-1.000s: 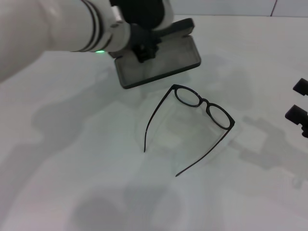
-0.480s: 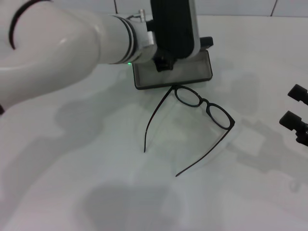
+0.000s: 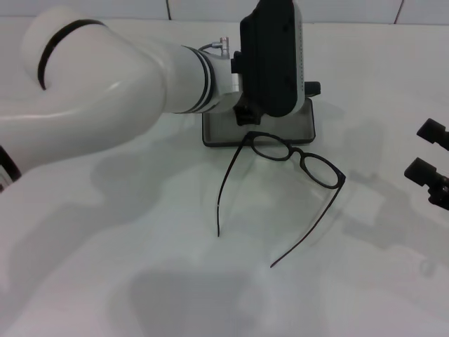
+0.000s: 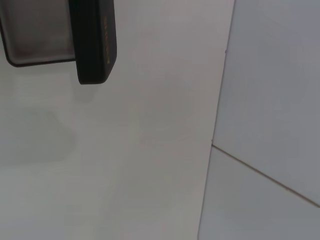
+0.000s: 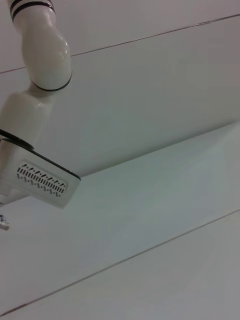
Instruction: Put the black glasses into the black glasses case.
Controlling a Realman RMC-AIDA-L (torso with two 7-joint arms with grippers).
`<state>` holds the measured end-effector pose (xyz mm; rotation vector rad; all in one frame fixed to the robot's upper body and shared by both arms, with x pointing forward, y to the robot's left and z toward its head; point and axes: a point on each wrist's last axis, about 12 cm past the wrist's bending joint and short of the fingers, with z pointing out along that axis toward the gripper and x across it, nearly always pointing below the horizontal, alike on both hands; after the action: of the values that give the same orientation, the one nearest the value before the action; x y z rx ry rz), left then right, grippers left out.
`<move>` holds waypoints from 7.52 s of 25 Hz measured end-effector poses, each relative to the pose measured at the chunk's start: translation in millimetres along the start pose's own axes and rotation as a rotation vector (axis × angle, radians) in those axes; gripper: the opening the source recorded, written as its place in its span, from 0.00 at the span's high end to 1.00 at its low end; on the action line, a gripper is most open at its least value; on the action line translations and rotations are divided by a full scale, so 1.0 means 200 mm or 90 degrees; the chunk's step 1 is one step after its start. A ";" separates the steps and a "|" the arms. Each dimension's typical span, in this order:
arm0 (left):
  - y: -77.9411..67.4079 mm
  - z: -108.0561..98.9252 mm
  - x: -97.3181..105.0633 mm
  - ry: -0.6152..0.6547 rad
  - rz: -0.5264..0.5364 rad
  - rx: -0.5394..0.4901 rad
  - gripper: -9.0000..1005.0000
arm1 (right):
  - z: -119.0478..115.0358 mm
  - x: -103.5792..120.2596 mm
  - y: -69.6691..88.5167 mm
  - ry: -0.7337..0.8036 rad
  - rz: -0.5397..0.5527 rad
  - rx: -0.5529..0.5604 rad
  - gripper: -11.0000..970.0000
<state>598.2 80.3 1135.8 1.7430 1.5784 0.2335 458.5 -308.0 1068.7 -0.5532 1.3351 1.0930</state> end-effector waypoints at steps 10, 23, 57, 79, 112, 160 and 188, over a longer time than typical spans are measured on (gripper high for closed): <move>-0.01 0.01 0.01 0.002 0.003 0.000 0.67 | 0.00 0.00 0.00 0.004 -0.006 0.002 0.12; -0.02 -0.03 -0.04 -0.019 0.019 -0.009 0.62 | -0.01 0.02 0.01 0.010 -0.001 0.005 0.12; -0.54 -0.74 0.90 -0.796 -0.687 -0.017 0.62 | 0.61 -0.46 -0.10 0.623 0.005 -0.006 0.20; -0.66 -0.67 0.90 -0.787 -0.716 -0.040 0.63 | 1.15 -0.58 -0.21 0.832 -0.016 0.109 0.25; -0.65 -0.65 0.89 -0.800 -0.728 -0.035 0.63 | 1.23 -0.30 -0.27 0.811 -0.071 0.047 0.37; -0.67 -0.69 0.85 -0.856 -0.690 0.003 0.64 | 0.81 -0.41 -0.08 0.565 -0.078 -0.028 0.95; -0.49 -0.57 0.54 -0.958 -0.448 0.193 0.90 | 0.68 -0.37 -0.09 0.228 -0.040 -0.219 0.95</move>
<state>477.8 219.9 1115.3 0.8628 0.8860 -1.3789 548.3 -223.9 1163.5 -1.0794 1.4282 1.2182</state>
